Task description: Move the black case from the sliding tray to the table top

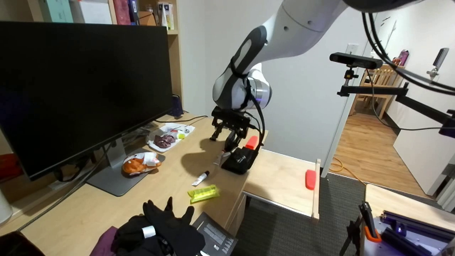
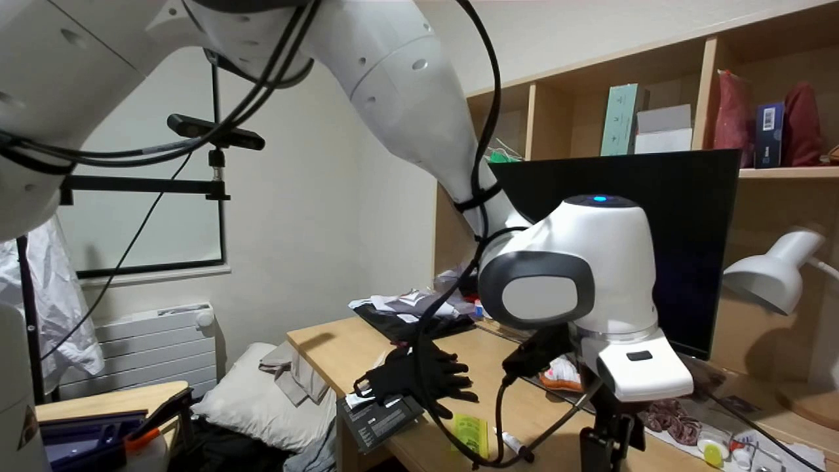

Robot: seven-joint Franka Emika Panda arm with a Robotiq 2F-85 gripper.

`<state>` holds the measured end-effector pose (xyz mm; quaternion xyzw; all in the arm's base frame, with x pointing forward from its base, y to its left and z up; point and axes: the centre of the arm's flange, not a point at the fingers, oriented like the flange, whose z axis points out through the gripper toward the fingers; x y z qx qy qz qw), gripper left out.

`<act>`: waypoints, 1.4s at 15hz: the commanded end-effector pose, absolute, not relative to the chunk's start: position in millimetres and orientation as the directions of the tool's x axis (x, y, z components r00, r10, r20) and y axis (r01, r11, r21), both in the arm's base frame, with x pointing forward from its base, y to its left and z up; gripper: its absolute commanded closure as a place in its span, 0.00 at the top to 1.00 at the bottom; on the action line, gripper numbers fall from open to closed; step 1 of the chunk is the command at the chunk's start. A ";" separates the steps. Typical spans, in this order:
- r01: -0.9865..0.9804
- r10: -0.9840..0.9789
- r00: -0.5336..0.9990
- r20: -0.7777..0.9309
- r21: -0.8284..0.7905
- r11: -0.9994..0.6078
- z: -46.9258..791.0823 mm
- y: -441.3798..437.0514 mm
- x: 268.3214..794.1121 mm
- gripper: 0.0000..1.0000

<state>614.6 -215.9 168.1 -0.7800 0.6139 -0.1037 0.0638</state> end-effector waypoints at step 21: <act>-0.392 -0.399 0.915 -0.069 0.088 -0.916 263.0 -249.4 364.0 1.00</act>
